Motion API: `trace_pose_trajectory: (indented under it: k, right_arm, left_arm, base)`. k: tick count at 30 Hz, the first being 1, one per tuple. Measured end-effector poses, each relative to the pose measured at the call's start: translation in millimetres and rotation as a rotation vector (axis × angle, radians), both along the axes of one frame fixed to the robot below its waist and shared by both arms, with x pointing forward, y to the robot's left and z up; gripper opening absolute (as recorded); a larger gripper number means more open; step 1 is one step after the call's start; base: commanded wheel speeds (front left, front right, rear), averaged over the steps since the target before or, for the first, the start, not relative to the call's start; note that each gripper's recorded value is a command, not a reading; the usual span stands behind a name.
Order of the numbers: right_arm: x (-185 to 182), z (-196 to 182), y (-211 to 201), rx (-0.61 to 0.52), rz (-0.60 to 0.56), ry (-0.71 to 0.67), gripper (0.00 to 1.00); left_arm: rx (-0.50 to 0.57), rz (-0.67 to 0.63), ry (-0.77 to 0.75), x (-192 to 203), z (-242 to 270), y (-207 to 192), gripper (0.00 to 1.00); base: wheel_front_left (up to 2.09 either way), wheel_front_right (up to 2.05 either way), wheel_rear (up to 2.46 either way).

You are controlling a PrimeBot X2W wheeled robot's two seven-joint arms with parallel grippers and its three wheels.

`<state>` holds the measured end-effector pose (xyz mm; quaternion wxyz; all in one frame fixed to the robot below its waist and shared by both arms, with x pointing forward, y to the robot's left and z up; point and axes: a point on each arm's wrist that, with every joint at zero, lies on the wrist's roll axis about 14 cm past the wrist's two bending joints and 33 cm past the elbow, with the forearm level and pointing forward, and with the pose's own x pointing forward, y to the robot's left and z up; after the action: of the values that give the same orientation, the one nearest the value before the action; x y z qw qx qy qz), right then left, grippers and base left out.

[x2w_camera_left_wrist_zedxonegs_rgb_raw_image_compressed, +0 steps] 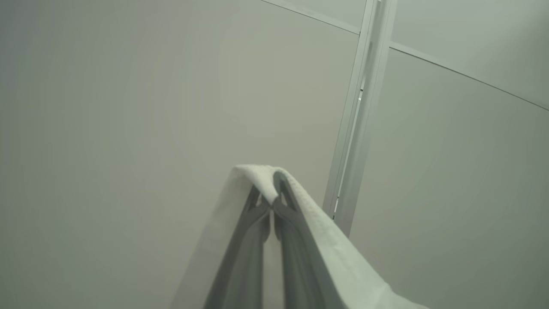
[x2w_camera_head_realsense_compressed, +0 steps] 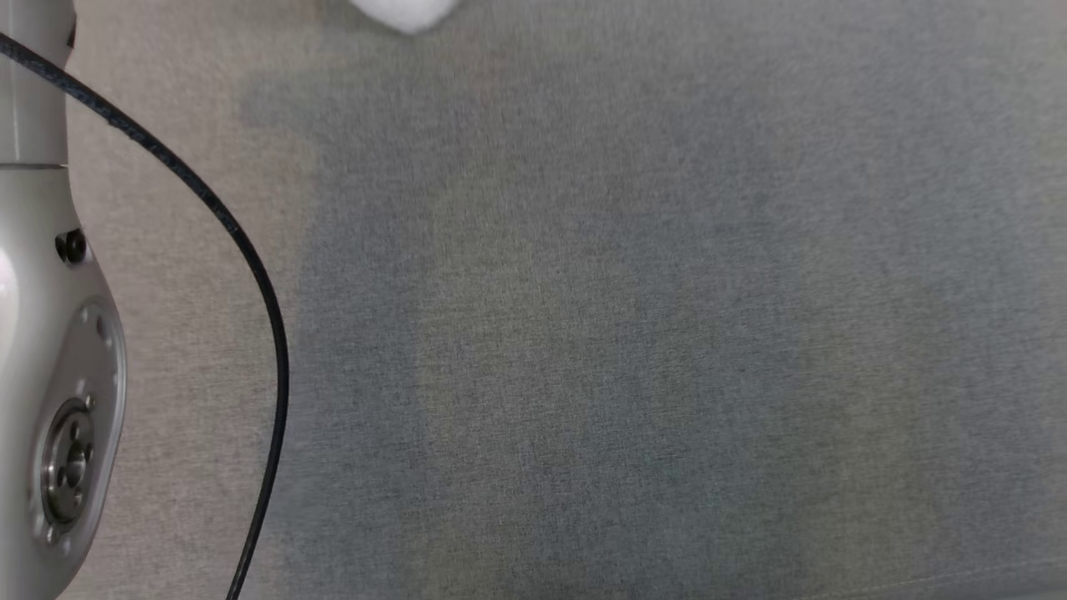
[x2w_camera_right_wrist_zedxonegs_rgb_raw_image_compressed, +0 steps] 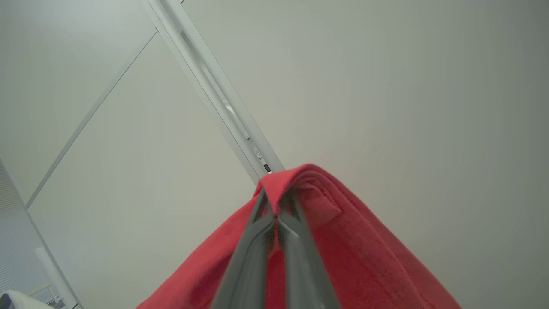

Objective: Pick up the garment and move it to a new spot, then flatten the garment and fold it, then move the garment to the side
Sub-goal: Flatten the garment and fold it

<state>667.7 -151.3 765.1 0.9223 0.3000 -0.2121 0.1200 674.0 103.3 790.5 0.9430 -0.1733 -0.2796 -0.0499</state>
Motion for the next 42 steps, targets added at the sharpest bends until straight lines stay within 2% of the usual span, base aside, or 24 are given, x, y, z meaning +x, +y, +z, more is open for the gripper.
trace_pose_trajectory:
  k: [5, 9, 13, 18, 19, 23, 26, 28, 34, 42]
  right_arm:
    - [20.0, -35.0, -9.0, 0.091, 0.001, -0.002, 0.0]
    - [33.5, -99.0, -4.0, 0.159, 0.011, 0.088, 0.0]
    - [43.0, -149.0, 10.0, 0.18, 0.044, 0.159, 0.0]
    - [49.9, -218.4, 8.4, 0.204, 0.036, 0.28, 0.0]
    - [49.9, -218.4, 8.4, 0.204, 0.036, 0.28, 0.0]
    - [42.7, -262.2, 12.9, 0.193, 0.042, 0.369, 0.0]
    - [34.3, -270.2, 12.8, 0.197, 0.045, 0.394, 0.0]
    - [25.9, -277.3, 13.6, 0.191, 0.047, 0.418, 0.0]
    - [-1.2, -291.7, 11.6, 0.224, 0.043, 0.491, 0.0]
    - [-49.6, -301.2, 13.9, 0.269, 0.085, 0.595, 0.0]
  left_arm:
    - [-0.044, -0.016, 0.078, 27.9, -56.2, -0.4, 0.0]
    - [-0.017, -0.062, 0.092, 39.0, -84.1, -16.0, 0.0]
    - [0.01, -0.085, 0.149, 50.9, -129.2, -24.9, 0.0]
    - [0.03, -0.106, 0.272, 61.3, -204.2, -29.9, 0.0]
    - [0.03, -0.106, 0.272, 61.3, -204.2, -29.9, 0.0]
    - [0.041, -0.107, 0.38, 57.5, -258.8, -26.9, 0.0]
    - [0.0, -0.09, 0.419, 51.5, -272.4, -16.3, 0.0]
    - [0.038, -0.104, 0.434, 43.6, -280.4, -19.2, 0.0]
    - [0.044, -0.106, 0.483, 17.8, -292.9, -12.9, 0.0]
    - [0.147, -0.11, 0.542, -40.0, -304.0, -8.6, 0.0]
  base:
    - [0.0, 0.0, 0.0]
    - [0.0, 0.0, 0.0]
    - [0.0, 0.0, 0.0]
    - [0.0, 0.0, 0.0]
    - [0.0, 0.0, 0.0]
    - [0.0, 0.0, 0.0]
    - [0.0, 0.0, 0.0]
    - [0.0, 0.0, 0.0]
    - [0.0, 0.0, 0.0]
    - [0.0, 0.0, 0.0]
